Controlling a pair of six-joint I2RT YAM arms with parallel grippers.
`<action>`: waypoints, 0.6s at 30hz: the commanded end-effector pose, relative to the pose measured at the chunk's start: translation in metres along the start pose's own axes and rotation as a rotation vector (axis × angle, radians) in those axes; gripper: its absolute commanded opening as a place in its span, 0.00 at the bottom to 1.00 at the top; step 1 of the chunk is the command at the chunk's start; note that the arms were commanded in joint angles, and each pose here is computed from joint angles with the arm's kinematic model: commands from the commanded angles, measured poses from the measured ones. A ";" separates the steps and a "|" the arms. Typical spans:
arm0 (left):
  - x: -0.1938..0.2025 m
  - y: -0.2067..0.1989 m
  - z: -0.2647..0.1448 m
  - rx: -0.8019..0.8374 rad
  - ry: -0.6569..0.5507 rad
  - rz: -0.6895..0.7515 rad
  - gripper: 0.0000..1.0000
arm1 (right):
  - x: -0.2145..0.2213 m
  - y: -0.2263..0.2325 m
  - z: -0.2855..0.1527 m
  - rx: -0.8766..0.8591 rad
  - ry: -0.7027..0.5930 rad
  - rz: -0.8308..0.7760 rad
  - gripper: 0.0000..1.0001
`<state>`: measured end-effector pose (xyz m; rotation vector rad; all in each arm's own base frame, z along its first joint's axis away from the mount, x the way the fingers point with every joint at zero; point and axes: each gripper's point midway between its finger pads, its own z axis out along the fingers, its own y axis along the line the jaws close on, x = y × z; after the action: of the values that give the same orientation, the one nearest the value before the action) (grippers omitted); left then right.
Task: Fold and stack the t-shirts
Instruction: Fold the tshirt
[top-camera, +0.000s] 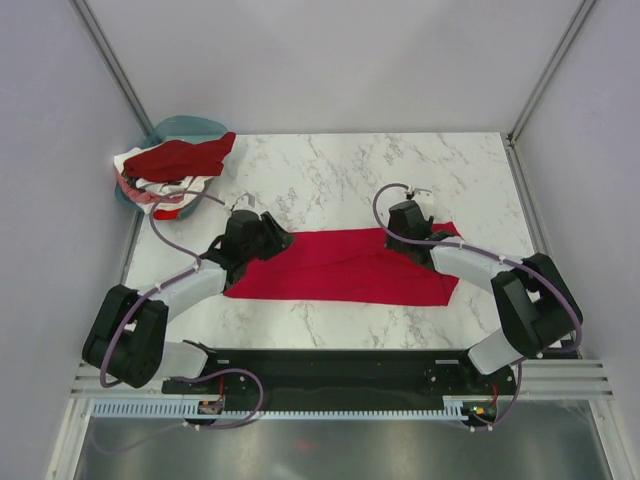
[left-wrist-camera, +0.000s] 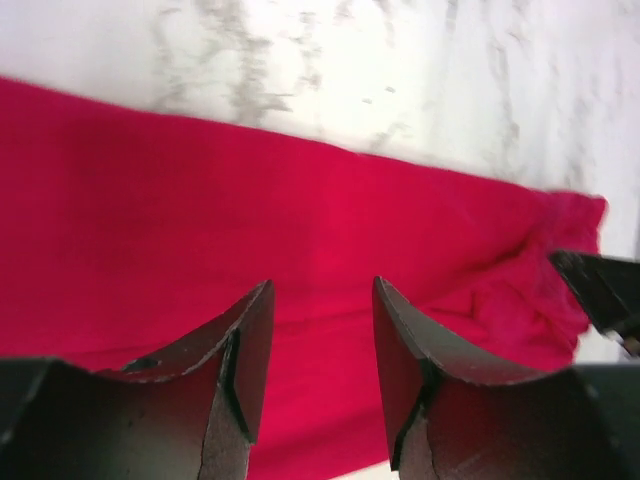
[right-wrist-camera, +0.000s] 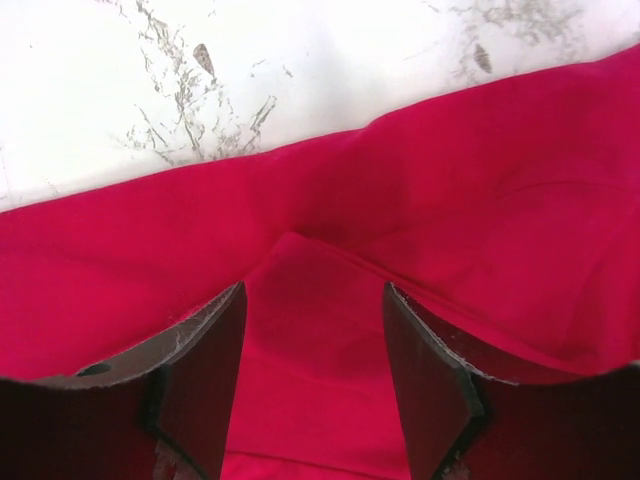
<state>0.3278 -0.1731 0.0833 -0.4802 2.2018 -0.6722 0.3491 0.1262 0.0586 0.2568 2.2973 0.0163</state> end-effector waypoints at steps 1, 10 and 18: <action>-0.020 -0.070 -0.011 0.259 0.003 0.123 0.51 | -0.013 0.021 0.008 -0.055 -0.018 0.003 0.64; -0.009 -0.095 -0.021 0.394 0.064 0.180 0.51 | -0.009 0.029 0.005 -0.101 0.005 -0.019 0.32; 0.017 -0.138 0.001 0.476 0.106 0.278 0.50 | -0.008 0.029 -0.013 -0.154 -0.019 0.006 0.00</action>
<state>0.3230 -0.2623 0.1314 -0.0165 2.1494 -0.9841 0.3489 0.1484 0.0554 0.1761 2.3302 0.1218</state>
